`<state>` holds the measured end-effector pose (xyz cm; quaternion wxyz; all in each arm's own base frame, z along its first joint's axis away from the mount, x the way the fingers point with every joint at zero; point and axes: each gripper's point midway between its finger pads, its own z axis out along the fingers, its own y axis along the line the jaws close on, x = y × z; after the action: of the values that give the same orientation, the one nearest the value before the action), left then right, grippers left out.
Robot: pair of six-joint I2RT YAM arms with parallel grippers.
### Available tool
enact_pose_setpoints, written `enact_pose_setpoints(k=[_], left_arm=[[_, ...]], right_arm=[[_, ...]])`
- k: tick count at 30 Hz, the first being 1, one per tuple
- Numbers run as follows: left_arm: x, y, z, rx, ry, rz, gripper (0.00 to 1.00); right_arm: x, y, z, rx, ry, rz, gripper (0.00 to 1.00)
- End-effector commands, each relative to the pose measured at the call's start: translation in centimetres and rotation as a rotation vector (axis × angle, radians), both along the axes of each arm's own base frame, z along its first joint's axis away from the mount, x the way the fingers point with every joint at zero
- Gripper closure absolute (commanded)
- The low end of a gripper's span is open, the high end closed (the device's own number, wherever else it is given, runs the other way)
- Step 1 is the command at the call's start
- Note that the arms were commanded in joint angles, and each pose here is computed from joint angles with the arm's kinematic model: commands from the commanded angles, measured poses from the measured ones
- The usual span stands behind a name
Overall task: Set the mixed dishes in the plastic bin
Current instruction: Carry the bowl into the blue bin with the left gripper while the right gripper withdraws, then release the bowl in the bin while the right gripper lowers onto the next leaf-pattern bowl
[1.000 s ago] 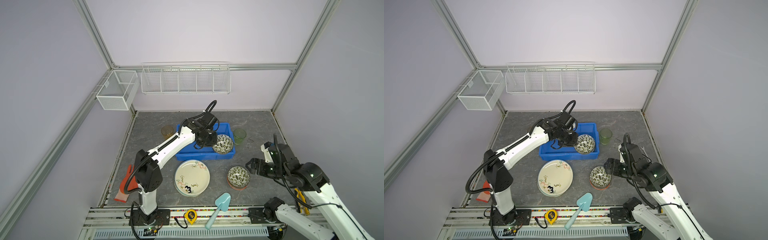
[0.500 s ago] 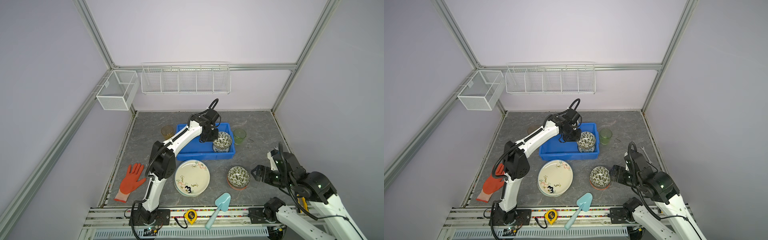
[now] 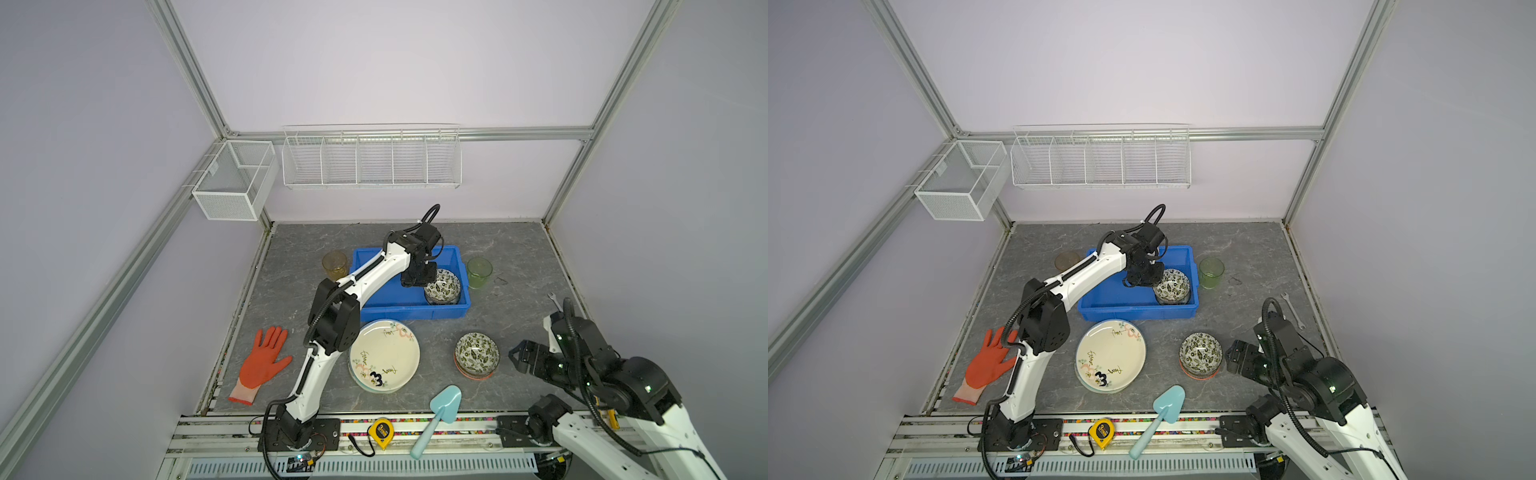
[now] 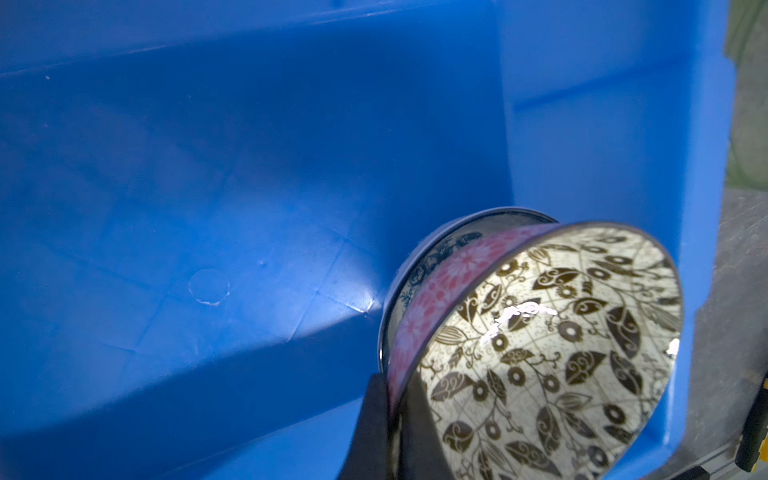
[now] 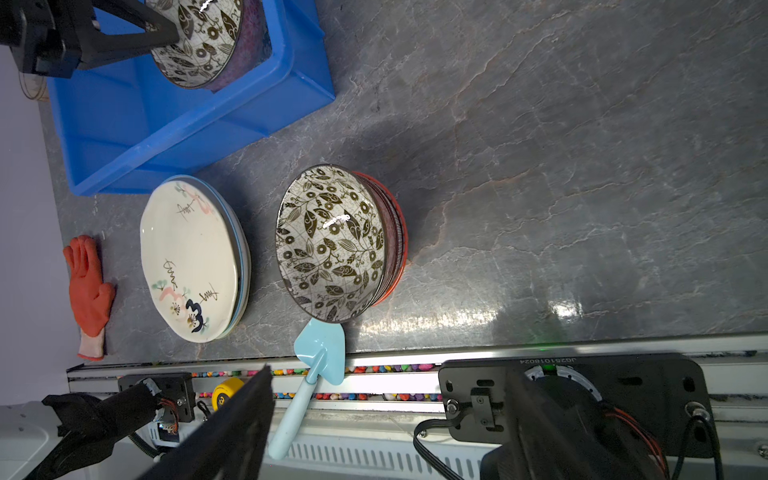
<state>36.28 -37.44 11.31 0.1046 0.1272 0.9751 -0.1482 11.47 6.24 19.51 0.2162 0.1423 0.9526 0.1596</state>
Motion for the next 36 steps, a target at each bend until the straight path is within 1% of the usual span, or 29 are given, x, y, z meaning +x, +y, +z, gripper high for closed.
enact_pose_setpoints(k=[1, 5, 11, 14, 16, 21, 23, 25, 29, 31, 34, 36], left_arm=[[0.4, -1.0, 0.4, -0.034, -0.009, -0.023, 0.95], [0.3, -1.2, 0.1, -0.042, 0.004, -0.028, 0.87], [-0.1, -1.4, -0.2, -0.060, 0.019, -0.033, 0.78], [-0.3, -1.4, -0.3, -0.067, 0.025, -0.033, 0.72], [-0.4, -1.4, -0.3, -0.069, 0.028, -0.031, 0.65], [-0.6, -1.2, 0.7, -0.077, 0.015, -0.030, 0.43], [-0.7, -1.0, 1.1, -0.078, 0.011, -0.028, 0.35], [-0.8, -0.8, 1.7, -0.081, 0.003, -0.027, 0.32], [-1.1, -0.2, 3.5, -0.098, -0.029, -0.017, 0.21], [-1.3, 0.1, 4.6, -0.108, -0.046, -0.009, 0.16], [-1.7, 0.8, 6.3, -0.126, -0.072, 0.003, 0.10], [-2.1, 1.3, 7.3, -0.136, -0.087, 0.012, 0.08]], right_arm=[[-0.6, -0.5, -0.8, -0.013, 0.032, -0.025, 0.12], [-0.4, -0.3, -1.1, -0.015, 0.038, -0.023, 0.12], [0.0, 0.0, -1.4, -0.018, 0.047, -0.013, 0.12], [0.2, 0.2, -1.4, -0.021, 0.050, -0.004, 0.12], [0.3, 0.3, -1.5, -0.024, 0.054, 0.001, 0.12], [0.8, 0.8, -1.9, -0.031, 0.069, 0.015, 0.12], [0.9, 0.8, -2.2, -0.040, 0.083, 0.017, 0.11], [1.1, 0.9, -2.6, -0.054, 0.102, 0.022, 0.09], [1.8, 1.7, -3.4, -0.068, 0.137, 0.054, 0.04], [2.2, 2.3, -3.9, -0.073, 0.161, 0.074, 0.00], [2.9, 2.9, -4.6, -0.084, 0.189, 0.099, 0.17], [3.4, 3.3, -4.9, -0.088, 0.190, 0.111, 0.26]])
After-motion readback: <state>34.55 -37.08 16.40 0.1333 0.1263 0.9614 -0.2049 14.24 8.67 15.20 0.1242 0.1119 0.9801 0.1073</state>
